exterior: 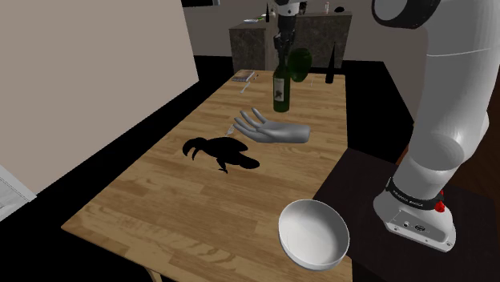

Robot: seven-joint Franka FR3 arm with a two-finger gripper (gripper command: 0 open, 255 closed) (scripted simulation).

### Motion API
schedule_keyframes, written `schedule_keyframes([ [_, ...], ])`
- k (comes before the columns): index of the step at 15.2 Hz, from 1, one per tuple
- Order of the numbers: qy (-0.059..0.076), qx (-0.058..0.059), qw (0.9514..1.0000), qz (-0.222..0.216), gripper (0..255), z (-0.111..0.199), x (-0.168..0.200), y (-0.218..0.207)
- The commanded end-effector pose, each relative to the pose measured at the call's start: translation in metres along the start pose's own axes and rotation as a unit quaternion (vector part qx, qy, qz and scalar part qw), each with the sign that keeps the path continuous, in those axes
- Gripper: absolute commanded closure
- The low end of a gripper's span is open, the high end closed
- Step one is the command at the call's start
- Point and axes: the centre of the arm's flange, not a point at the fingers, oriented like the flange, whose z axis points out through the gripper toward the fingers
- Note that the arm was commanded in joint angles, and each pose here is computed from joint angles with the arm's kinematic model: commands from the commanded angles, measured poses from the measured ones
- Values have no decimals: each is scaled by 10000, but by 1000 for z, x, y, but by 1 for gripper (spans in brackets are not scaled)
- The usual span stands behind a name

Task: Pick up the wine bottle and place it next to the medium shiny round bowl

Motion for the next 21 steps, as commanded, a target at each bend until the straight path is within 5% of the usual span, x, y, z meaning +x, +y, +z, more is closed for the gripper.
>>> schedule_keyframes([
  [1, 1, 0, 10000, -1, 255, -12, 1, 0],
  [13, 1, 0, 10000, -1, 255, -70, 7, 3],
  [21, 1, 0, 10000, -1, 255, -81, -37, -92],
])
